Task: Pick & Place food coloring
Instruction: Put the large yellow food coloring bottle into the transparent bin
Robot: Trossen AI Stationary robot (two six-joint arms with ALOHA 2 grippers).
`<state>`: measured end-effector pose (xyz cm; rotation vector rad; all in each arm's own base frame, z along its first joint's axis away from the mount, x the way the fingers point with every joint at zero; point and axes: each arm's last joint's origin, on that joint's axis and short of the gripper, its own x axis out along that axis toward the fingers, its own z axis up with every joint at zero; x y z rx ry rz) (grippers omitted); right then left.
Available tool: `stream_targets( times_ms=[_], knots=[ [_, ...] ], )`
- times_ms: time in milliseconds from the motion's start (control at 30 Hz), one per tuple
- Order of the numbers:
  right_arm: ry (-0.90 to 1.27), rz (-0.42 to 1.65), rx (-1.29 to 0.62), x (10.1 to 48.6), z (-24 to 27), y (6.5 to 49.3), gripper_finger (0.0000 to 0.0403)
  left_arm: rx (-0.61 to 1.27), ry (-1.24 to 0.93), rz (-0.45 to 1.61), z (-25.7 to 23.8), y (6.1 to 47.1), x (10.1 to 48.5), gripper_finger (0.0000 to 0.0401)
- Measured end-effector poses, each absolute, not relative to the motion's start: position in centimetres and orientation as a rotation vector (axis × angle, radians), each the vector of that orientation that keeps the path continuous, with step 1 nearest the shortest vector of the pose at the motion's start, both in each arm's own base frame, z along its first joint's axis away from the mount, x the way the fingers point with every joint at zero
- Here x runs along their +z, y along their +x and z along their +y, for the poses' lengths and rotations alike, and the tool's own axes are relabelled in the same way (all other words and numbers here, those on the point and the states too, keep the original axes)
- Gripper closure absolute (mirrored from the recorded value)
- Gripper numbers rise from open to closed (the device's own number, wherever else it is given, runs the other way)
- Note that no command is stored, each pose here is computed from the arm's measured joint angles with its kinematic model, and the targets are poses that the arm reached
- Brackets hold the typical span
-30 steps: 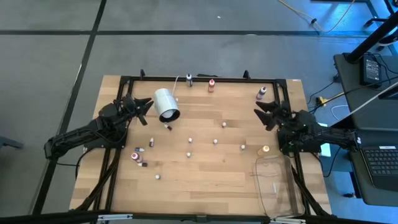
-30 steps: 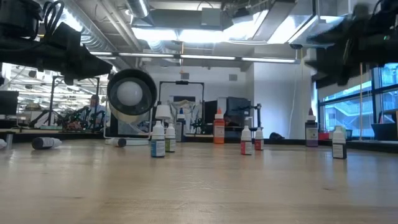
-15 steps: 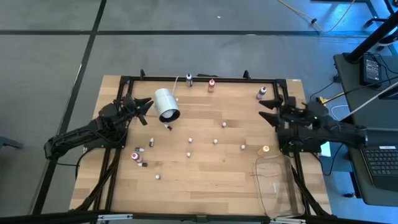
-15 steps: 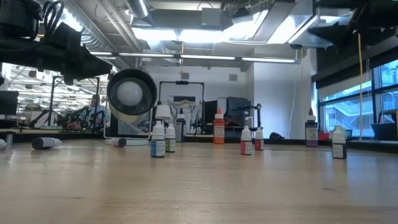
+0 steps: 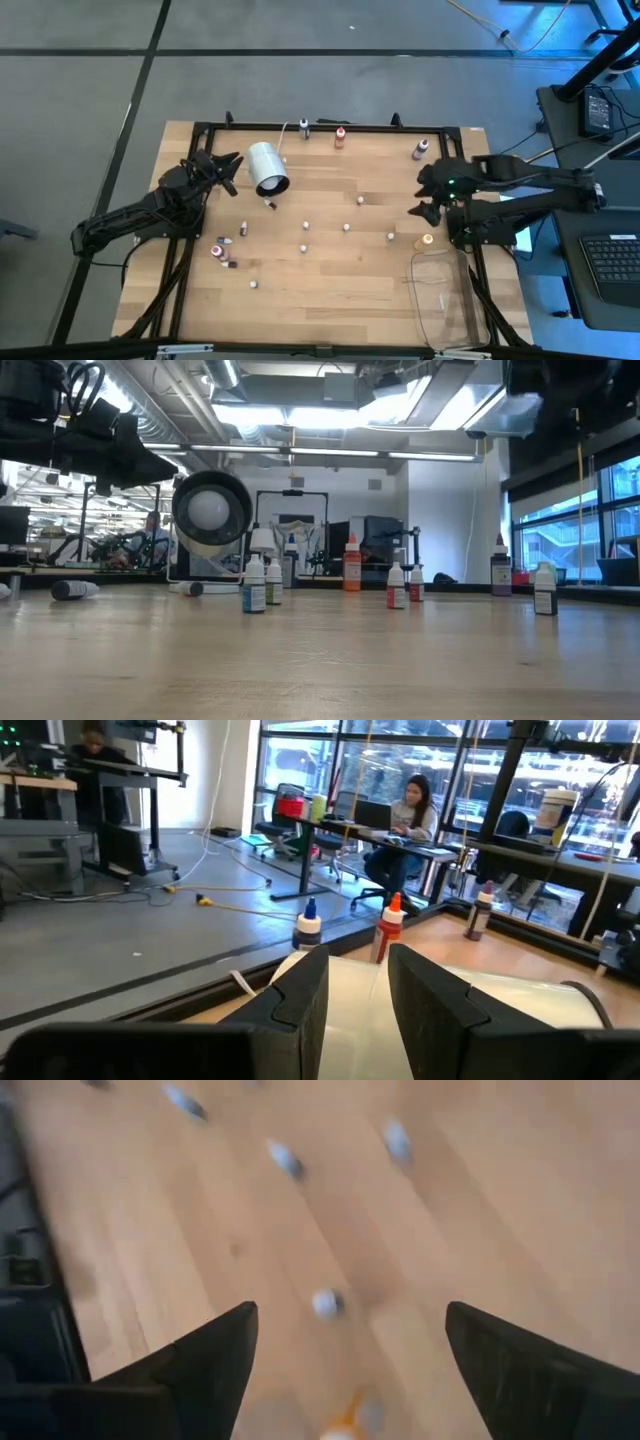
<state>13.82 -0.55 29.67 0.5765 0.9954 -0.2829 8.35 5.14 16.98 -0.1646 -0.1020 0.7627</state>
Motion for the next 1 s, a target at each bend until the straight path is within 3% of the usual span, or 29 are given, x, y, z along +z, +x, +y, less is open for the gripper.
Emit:
stream_targets(
  times_ms=[267, 1000],
  knots=[
    [0.88, 1.33, -0.585, 28.0, 1.1, 14.8, 0.0081, 0.763, -0.151, -0.096, 5.1, 8.4, 17.0, 0.0297],
    [0.837, 1.459, -0.858, 23.9, 5.9, 17.6, 0.0081, 0.763, -0.151, -0.094, 5.1, 8.4, 17.0, 0.0297]
  ],
)
